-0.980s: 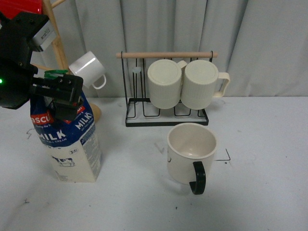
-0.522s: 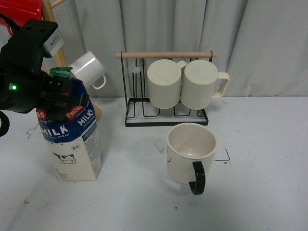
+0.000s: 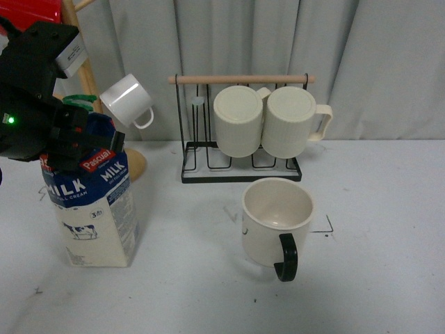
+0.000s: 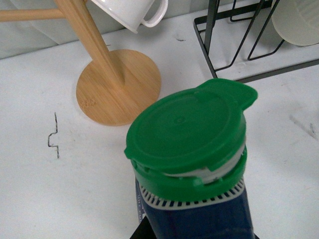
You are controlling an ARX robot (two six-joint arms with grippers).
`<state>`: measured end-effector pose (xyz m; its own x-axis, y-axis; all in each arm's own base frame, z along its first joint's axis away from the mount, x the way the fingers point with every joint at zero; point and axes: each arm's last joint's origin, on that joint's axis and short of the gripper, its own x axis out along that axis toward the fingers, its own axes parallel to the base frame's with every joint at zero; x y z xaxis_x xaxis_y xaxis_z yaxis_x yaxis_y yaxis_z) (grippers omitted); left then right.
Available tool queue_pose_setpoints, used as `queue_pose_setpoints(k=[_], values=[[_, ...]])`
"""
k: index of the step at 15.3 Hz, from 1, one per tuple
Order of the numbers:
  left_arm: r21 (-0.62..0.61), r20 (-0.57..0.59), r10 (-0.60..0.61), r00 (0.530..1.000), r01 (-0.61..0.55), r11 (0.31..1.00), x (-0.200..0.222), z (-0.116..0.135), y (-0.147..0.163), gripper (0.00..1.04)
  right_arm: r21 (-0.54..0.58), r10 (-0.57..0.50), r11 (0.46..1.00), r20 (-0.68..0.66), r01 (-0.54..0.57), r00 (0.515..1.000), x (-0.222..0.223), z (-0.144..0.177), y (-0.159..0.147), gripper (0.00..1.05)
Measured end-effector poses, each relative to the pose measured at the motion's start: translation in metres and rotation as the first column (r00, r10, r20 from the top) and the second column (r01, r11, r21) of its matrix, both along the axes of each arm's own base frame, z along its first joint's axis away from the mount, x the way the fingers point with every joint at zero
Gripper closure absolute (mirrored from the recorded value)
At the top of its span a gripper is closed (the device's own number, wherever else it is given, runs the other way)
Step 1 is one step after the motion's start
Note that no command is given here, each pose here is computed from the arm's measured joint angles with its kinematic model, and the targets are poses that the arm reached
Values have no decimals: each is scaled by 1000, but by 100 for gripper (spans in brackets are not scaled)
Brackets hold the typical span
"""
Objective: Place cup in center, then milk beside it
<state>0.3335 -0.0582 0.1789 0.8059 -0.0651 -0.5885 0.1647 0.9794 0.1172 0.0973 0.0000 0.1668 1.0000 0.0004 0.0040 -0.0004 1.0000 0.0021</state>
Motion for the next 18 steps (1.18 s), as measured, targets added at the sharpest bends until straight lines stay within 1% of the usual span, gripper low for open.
queue_pose_setpoints(k=[1,3,6,9,12,16,18], values=[[8,17,0,1000,0,1000,-2,5,-5,99,0,0,1000,0,0,1000,0,0,0,6],[16,98,-7,995,6,1000,-7,21,-24,100,0,0,1000,0,0,1000,0,0,0,6],[-13,161,-18,987,20,1000,-10,27,-52,100,0,0,1000,0,0,1000,0,0,0,6],[-12,156,-24,987,26,1000,-11,12,-78,100,0,0,1000,0,0,1000,0,0,0,6],[-7,121,-25,992,26,1000,-14,-5,-96,100,0,0,1000,0,0,1000,0,0,0,6],[-74,148,-5,989,16,997,-17,-4,-108,100,0,0,1000,0,0,1000,0,0,0,6],[-79,141,3,990,8,997,-18,-8,-112,100,0,0,1000,0,0,1000,0,0,0,6]])
